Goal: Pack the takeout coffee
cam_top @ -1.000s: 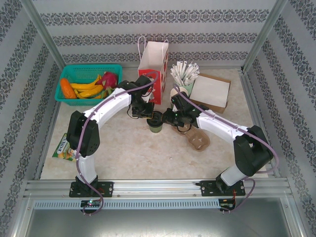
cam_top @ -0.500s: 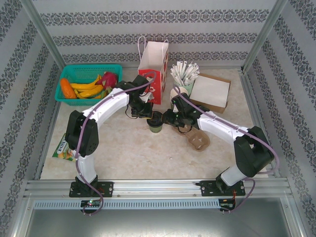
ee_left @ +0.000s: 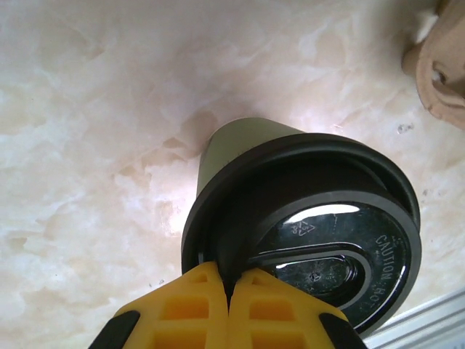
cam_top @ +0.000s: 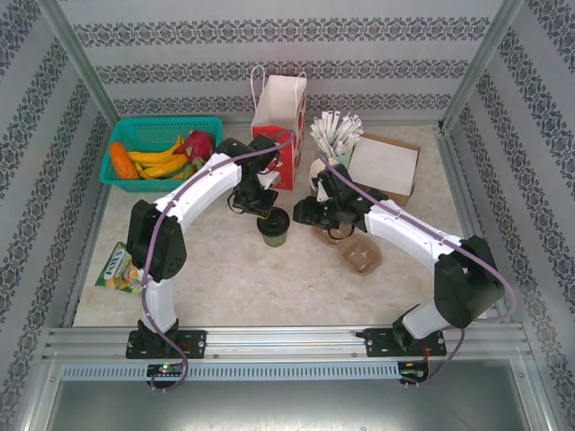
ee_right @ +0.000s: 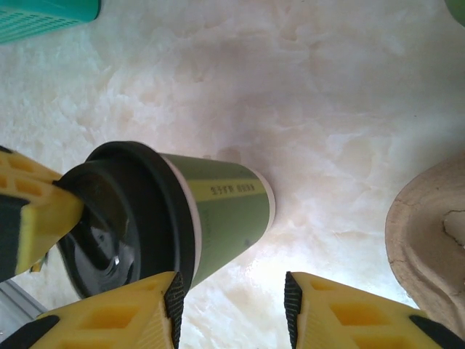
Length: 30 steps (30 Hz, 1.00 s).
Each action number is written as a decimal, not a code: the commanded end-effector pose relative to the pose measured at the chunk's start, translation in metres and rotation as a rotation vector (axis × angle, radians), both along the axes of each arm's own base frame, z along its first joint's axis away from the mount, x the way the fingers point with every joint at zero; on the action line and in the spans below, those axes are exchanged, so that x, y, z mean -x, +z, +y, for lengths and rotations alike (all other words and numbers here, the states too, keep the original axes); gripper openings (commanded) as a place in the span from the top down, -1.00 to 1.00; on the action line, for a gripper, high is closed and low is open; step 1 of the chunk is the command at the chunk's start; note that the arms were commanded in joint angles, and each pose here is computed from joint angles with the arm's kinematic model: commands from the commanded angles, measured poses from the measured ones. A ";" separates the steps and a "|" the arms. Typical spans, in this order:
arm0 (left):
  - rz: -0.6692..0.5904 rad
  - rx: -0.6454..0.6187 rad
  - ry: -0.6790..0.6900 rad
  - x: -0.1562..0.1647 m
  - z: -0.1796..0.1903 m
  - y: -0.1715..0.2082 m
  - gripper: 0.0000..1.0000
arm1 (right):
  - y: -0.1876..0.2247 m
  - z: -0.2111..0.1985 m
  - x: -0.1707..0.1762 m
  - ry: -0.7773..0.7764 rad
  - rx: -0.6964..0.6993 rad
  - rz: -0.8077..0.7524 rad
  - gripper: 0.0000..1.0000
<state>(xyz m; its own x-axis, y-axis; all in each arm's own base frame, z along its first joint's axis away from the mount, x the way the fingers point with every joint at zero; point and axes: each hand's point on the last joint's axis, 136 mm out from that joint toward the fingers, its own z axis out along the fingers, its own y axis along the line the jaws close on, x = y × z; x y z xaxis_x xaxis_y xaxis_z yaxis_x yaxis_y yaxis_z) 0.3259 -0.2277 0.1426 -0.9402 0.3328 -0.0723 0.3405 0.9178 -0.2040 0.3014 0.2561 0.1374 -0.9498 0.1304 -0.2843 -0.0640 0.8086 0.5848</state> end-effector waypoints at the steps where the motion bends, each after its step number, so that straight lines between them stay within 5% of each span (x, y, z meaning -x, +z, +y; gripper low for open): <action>1: 0.044 0.015 -0.082 0.012 -0.001 0.010 1.00 | 0.010 0.007 -0.004 -0.014 -0.054 0.024 0.12; 30: 0.051 -0.011 -0.112 0.018 -0.008 -0.023 1.00 | -0.013 0.035 -0.004 0.060 -0.102 0.095 0.22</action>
